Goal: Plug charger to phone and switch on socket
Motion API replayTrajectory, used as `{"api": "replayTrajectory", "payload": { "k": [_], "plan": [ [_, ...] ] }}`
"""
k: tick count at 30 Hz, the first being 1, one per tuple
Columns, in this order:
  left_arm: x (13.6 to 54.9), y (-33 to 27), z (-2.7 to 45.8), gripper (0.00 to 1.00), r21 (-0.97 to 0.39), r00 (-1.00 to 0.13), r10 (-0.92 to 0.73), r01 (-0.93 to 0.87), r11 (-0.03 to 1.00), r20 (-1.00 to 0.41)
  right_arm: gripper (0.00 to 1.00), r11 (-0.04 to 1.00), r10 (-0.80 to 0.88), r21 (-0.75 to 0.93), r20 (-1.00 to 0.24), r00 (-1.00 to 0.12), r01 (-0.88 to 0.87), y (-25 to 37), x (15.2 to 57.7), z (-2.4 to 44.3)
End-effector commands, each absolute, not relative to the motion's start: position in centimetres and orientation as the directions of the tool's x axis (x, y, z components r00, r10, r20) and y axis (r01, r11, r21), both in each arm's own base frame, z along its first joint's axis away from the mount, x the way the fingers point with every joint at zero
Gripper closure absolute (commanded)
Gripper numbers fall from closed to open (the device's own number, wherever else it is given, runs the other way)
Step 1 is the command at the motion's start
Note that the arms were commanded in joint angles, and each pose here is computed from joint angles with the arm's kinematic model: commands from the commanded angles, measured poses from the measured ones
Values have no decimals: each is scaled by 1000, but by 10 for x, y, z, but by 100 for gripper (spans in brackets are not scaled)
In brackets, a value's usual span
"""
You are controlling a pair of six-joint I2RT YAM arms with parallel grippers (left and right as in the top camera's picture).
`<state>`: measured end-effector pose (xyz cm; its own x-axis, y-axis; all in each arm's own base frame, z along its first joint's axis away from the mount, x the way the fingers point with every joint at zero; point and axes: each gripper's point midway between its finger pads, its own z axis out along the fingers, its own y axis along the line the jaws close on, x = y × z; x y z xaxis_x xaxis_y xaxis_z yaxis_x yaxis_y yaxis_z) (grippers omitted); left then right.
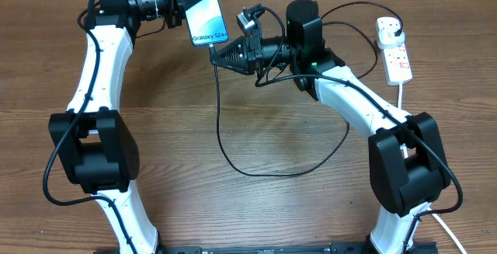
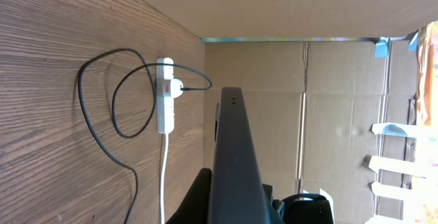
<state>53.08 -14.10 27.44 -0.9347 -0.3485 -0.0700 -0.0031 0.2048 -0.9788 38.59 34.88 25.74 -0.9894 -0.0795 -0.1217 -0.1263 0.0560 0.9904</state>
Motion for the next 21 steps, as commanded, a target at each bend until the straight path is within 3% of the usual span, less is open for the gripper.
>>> {"api": "replayTrajectory", "payload": {
  "k": [1, 21],
  "plan": [
    [497, -168, 297, 95, -994, -984, -178, 5, 108, -24, 96, 102, 104, 985, -152, -983, -142, 338, 421, 258],
    [498, -167, 297, 96, -994, -983, -180, 4, 108, -24, 96, 75, 165, 992, -109, -980, -98, 335, 432, 268]
  ]
}}
